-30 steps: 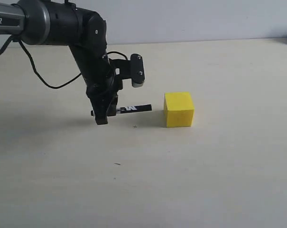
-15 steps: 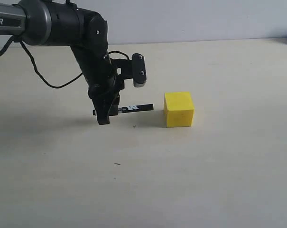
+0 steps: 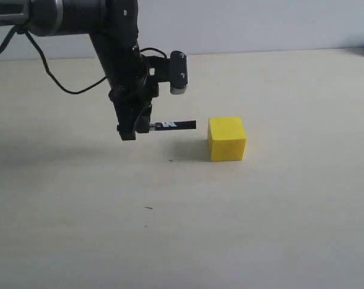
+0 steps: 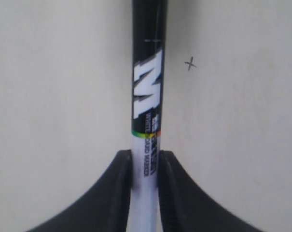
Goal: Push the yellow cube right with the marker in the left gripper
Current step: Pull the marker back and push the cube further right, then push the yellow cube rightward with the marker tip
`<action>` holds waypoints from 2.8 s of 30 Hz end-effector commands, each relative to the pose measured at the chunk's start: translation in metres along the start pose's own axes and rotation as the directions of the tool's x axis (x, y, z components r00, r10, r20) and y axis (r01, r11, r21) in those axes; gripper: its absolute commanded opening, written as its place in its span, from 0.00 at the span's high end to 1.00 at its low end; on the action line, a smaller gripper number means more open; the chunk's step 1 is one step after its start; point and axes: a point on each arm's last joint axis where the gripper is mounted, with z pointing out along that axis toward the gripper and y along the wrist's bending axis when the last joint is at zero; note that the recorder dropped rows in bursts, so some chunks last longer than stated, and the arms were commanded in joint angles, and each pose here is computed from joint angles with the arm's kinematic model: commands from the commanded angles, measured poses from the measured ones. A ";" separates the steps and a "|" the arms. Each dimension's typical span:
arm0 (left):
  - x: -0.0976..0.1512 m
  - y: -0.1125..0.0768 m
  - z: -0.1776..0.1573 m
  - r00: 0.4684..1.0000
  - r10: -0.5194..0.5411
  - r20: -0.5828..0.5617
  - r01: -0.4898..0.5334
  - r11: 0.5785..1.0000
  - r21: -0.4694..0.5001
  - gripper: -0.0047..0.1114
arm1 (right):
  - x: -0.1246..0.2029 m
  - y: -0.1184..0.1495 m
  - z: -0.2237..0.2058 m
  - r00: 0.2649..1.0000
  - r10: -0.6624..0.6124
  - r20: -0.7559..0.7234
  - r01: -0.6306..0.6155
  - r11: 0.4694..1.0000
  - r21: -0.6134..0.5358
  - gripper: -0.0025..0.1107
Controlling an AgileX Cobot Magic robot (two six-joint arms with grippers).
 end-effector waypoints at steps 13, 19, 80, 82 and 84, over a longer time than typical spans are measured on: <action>-0.020 0.011 0.017 0.997 0.012 -0.079 -0.008 0.999 0.053 0.96 | 0.001 0.000 0.000 1.000 -0.002 0.009 0.002 1.000 -0.001 0.98; -0.020 0.014 0.027 0.993 0.023 -0.112 -0.015 0.997 0.069 0.96 | 0.001 0.000 0.000 1.000 -0.002 0.009 0.002 1.000 -0.001 0.98; -0.082 -0.010 0.032 0.944 -0.328 -0.012 0.326 0.941 -0.089 0.96 | 0.001 0.000 0.000 1.000 -0.002 0.009 0.002 1.000 -0.001 0.98; -0.082 -0.010 0.032 0.944 -0.328 -0.012 0.326 0.941 -0.089 0.96 | 0.001 0.000 0.000 1.000 -0.002 0.009 0.002 1.000 -0.001 0.98; -0.083 -0.010 0.032 0.945 -0.327 -0.015 0.325 0.942 -0.087 0.96 | 0.001 0.000 0.000 1.000 -0.002 0.009 0.002 1.000 -0.001 0.98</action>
